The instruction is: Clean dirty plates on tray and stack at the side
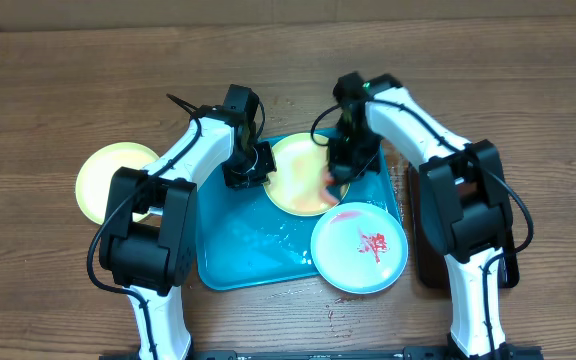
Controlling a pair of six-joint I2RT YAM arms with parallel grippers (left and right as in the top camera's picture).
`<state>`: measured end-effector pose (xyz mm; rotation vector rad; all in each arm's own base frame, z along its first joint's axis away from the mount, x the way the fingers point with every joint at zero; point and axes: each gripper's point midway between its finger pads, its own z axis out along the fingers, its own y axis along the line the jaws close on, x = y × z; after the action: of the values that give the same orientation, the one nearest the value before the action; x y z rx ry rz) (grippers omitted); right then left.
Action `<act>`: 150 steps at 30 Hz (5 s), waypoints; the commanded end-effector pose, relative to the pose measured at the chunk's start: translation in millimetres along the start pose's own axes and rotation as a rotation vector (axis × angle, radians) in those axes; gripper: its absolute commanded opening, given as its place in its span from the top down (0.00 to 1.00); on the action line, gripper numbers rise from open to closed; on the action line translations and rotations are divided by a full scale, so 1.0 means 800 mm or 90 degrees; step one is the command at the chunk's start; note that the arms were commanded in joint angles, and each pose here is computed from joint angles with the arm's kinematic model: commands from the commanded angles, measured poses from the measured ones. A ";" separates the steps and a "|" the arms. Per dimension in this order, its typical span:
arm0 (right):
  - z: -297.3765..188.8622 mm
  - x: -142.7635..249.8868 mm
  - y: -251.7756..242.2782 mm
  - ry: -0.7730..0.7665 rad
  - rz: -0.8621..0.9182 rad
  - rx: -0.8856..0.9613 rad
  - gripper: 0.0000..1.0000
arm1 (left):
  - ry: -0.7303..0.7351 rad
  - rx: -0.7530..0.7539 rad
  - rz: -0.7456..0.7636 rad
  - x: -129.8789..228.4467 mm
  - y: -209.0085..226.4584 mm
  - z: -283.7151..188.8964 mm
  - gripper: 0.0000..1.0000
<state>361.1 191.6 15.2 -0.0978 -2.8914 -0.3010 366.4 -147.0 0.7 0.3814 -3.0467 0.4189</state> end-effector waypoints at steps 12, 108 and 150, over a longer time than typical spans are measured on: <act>-0.143 -0.022 0.038 -0.202 -0.061 0.016 0.96 | 0.052 -0.131 -0.048 0.023 0.070 0.049 0.96; -0.268 0.005 -0.103 -0.291 0.075 0.061 0.96 | -0.533 -1.008 0.550 0.036 -0.052 -0.397 0.96; -0.264 0.012 -0.099 -0.273 0.074 0.049 0.96 | -0.250 -0.018 -0.265 0.017 0.196 -0.238 0.95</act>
<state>390.8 70.9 200.9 -0.3592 -3.2924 -0.1533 327.1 42.1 139.2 1.0447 -3.2497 0.0672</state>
